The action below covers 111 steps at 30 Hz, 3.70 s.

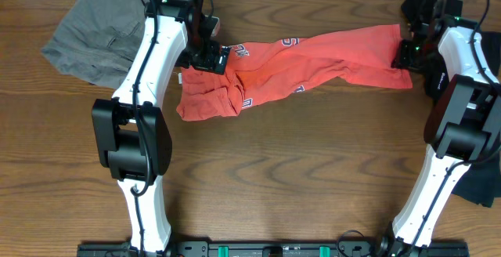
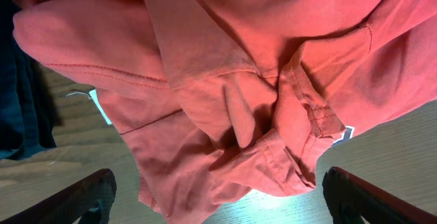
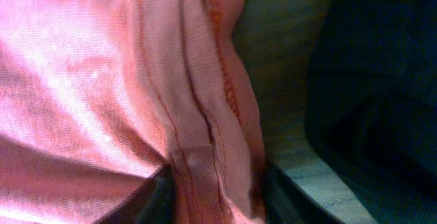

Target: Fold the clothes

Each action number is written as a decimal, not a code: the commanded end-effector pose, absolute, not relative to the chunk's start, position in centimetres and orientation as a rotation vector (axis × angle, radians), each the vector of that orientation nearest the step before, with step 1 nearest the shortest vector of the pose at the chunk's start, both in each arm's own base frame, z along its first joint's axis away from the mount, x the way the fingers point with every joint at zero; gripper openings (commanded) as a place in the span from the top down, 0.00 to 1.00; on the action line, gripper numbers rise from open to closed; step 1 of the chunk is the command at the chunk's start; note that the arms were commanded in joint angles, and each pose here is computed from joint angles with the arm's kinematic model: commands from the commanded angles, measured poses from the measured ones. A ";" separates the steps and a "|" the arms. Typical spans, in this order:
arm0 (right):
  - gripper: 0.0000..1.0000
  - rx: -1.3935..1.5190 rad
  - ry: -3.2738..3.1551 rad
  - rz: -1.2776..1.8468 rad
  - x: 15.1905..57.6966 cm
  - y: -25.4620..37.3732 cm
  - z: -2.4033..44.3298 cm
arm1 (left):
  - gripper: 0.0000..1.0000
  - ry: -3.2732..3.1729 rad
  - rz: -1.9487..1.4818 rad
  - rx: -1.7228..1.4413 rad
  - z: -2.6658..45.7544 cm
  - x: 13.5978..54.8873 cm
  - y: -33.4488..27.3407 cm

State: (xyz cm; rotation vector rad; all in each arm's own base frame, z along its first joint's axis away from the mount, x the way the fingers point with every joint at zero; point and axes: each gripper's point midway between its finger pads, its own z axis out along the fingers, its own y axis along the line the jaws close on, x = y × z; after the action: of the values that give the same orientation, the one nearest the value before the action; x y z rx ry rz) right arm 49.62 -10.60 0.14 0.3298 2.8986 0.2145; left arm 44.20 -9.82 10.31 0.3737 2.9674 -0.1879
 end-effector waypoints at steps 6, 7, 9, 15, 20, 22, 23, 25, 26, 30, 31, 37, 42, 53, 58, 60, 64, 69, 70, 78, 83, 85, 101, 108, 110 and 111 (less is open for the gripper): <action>0.99 0.456 2.916 0.280 48.4 -12.2 -0.4 | 0.02 2.909 -0.174 0.379 12.5 44.8 -9.7; 0.99 0.466 2.907 0.276 48.5 -12.6 0.1 | 0.02 2.909 -0.174 0.379 12.5 44.8 -9.7; 0.99 0.490 2.884 0.267 48.6 -13.8 1.6 | 0.02 2.909 -0.174 0.379 12.5 44.8 -9.7; 0.99 0.465 2.783 0.325 48.8 -16.5 7.8 | 0.02 2.908 -0.174 0.379 12.5 44.8 -9.7; 0.99 0.400 2.723 0.401 48.5 -15.9 12.0 | 0.02 2.908 -0.174 0.379 12.5 44.8 -9.7; 0.99 0.373 2.726 0.403 48.1 -15.0 13.1 | 0.02 2.908 -0.174 0.379 12.5 44.8 -9.7; 0.99 0.355 2.729 0.405 48.1 -14.5 13.4 | 0.02 2.908 -0.174 0.379 12.5 44.8 -9.7; 0.99 0.301 2.738 0.407 48.1 -13.1 14.0 | 0.02 2.908 -0.174 0.379 12.5 44.8 -9.7; 0.99 0.278 2.745 0.413 48.1 -12.2 14.3 | 0.02 2.908 -0.174 0.379 12.5 44.8 -9.7; 0.99 0.153 2.783 0.434 48.2 -8.1 14.5 | 0.02 2.906 -0.173 0.385 12.5 44.8 -9.7; 0.99 0.125 2.792 0.440 48.3 -7.1 14.4 | 0.02 2.904 -0.173 0.385 12.5 44.9 -9.7; 0.98 -0.096 2.829 0.436 48.7 0.4 14.1 | 0.02 2.901 -0.173 0.385 12.5 44.9 -9.8; 0.93 -0.266 2.852 0.350 48.4 5.3 13.6 | 0.02 2.900 -0.173 0.385 12.5 45.0 -9.8; 0.90 -0.518 2.889 0.329 47.2 14.3 10.4 | 0.02 2.899 -0.173 0.385 12.5 45.0 -9.8; 0.81 -0.559 2.918 0.329 46.7 15.5 9.0 | 0.02 2.896 -0.173 0.384 12.5 45.0 -9.8; 0.74 -0.559 2.909 0.326 46.9 15.5 9.0 | 0.02 2.894 -0.174 0.384 12.5 45.1 -9.8; 0.60 -0.527 2.892 0.327 47.5 14.8 9.8 | 0.02 2.899 -0.175 0.384 12.4 45.0 -9.8; 0.49 -0.462 2.873 0.319 48.2 12.7 12.0 | 0.02 2.934 -0.276 0.395 10.8 44.1 -10.8; 0.47 -0.447 2.870 0.317 48.3 12.2 12.4 | 0.02 2.943 -0.295 0.396 10.3 44.0 -11.0; 0.44 -0.333 2.864 0.302 48.8 8.5 14.9 | 0.02 2.971 -0.310 0.396 7.6 43.4 -11.1; 0.46 -0.324 2.903 0.302 48.1 8.2 14.0 | 0.02 2.953 -0.310 0.396 7.6 43.8 -11.1; 0.48 -0.324 2.917 0.287 47.9 8.2 13.6 | 0.02 2.948 -0.310 0.397 7.7 44.0 -11.2; 0.55 -0.188 3.011 0.029 46.7 9.7 7.1 | 0.02 2.945 -0.308 0.397 7.7 44.0 -11.2; 0.60 -0.078 2.985 -0.120 47.0 9.1 5.7 | 0.02 2.945 -0.308 0.397 7.7 44.0 -11.2; 0.62 -0.071 2.986 -0.119 47.0 9.1 5.3 | 0.02 2.944 -0.308 0.397 7.7 44.1 -11.2; 0.64 -0.065 2.985 -0.120 47.0 9.1 5.1 | 0.02 2.944 -0.308 0.397 7.7 44.1 -11.2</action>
State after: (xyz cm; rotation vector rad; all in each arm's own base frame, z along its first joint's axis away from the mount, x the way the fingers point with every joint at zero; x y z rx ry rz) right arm 47.01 9.66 4.63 -0.1345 3.0055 -0.0633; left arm 44.13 -10.99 7.35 0.3816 2.9526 -0.2899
